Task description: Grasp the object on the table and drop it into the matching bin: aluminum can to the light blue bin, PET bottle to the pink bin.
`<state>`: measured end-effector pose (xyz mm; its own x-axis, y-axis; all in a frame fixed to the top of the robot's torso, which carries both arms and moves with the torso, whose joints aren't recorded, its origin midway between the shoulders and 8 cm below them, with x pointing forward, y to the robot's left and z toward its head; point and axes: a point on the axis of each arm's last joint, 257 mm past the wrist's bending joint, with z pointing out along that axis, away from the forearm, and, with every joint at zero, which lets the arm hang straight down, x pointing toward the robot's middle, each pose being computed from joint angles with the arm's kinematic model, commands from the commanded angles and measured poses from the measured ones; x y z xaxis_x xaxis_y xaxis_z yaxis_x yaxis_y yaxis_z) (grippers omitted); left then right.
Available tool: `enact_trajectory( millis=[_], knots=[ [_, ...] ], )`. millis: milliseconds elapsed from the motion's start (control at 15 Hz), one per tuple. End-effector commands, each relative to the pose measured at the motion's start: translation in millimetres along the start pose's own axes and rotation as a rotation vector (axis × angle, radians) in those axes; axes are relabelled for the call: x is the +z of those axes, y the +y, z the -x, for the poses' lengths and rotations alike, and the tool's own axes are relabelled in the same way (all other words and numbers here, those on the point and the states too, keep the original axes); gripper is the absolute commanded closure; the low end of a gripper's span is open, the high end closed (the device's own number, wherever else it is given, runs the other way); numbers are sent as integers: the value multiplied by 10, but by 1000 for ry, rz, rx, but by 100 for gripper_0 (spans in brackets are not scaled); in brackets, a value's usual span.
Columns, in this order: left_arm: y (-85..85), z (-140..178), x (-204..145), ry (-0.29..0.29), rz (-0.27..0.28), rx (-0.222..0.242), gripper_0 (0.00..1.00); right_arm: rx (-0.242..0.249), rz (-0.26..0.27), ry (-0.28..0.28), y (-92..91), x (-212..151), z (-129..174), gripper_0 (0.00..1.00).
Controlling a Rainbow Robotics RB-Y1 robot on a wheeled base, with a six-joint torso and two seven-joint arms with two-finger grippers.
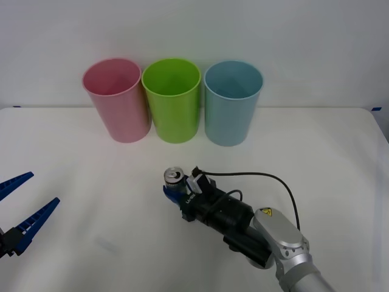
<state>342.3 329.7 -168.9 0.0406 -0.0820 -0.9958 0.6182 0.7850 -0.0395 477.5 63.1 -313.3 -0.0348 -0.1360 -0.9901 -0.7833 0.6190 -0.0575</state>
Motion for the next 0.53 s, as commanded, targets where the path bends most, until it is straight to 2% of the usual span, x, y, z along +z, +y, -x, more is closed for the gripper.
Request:
enact_trajectory(
  millis=[67,333,533],
  knots=[
    [0,0,0,0,0,0,0,4,1,-3,3,-1,8,100],
    [0,0,0,0,0,0,0,4,4,-27,-14,-20,113,100],
    [0,0,0,0,0,0,0,6,15,-52,-71,-172,189,100]
  ],
)
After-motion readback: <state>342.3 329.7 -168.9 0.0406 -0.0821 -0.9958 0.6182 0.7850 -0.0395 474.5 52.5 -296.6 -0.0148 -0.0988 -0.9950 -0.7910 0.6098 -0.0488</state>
